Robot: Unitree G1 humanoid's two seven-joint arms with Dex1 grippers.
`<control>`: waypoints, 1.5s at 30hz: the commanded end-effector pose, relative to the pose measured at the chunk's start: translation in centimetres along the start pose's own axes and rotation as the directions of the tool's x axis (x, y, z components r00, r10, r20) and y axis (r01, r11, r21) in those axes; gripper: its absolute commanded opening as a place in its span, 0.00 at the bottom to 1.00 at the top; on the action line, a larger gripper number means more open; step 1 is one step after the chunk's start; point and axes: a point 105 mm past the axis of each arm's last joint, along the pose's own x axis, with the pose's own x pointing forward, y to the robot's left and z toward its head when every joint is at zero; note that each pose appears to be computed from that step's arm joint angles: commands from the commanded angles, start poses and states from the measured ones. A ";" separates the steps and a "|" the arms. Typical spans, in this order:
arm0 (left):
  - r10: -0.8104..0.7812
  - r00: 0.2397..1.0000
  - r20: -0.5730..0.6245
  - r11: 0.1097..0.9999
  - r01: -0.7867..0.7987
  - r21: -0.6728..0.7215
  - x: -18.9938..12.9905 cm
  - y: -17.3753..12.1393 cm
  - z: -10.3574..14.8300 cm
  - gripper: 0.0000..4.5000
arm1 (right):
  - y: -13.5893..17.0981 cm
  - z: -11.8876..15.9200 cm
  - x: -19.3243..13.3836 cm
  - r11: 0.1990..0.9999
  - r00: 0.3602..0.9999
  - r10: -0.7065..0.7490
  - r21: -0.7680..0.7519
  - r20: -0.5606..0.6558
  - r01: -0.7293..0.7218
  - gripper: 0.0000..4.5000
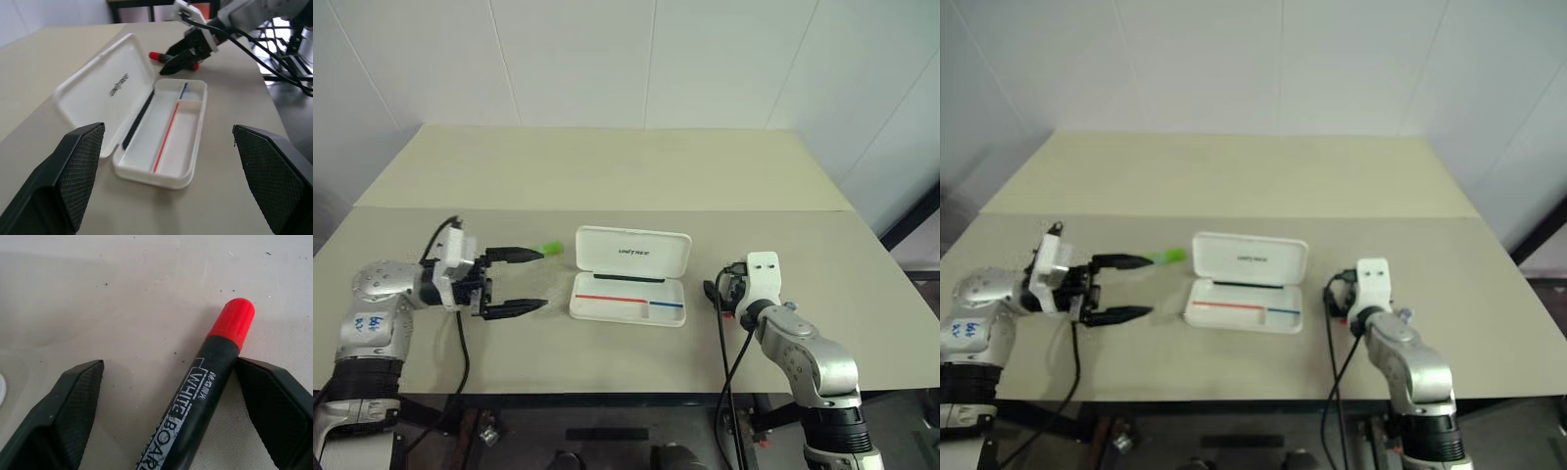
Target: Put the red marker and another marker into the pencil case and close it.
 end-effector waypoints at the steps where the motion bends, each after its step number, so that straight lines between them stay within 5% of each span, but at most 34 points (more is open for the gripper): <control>1: 0.025 1.000 0.001 0.998 -0.025 0.050 -1.2 0.6 0.8 1.00 | -0.2 -1.1 0.1 0.999 0.999 -0.017 0.029 -0.044 0.018 0.79; 10: 0.000 0.999 0.040 0.999 -0.002 0.050 -0.6 0.5 1.0 1.00 | 0.3 1.4 -0.3 1.000 0.998 0.021 0.006 0.052 -0.021 0.14; 22: -0.012 0.998 0.069 0.999 0.009 0.043 -0.1 0.5 0.9 1.00 | 1.0 13.1 -3.4 0.966 0.904 0.214 -0.218 0.370 -0.139 0.14; 29: -0.016 0.996 0.086 0.999 0.013 0.035 0.2 0.4 0.7 1.00 | 7.1 18.6 -6.8 0.848 0.715 0.523 -0.370 0.465 -0.380 0.14; 33: -0.019 0.995 0.093 0.999 0.016 0.028 0.2 0.2 0.5 1.00 | 13.9 15.0 -9.7 0.492 0.519 0.844 -0.582 0.137 -0.647 0.14; 38: -0.025 0.995 0.101 0.999 0.023 0.022 0.5 -0.2 0.2 1.00 | 16.7 10.5 -11.0 0.213 0.360 0.924 -0.606 -0.130 -0.767 0.14; 45: -0.015 0.994 0.106 1.000 0.014 0.013 0.4 -0.8 0.0 1.00 | 16.4 6.3 -6.2 0.103 0.424 0.848 -0.688 -0.316 -0.719 0.14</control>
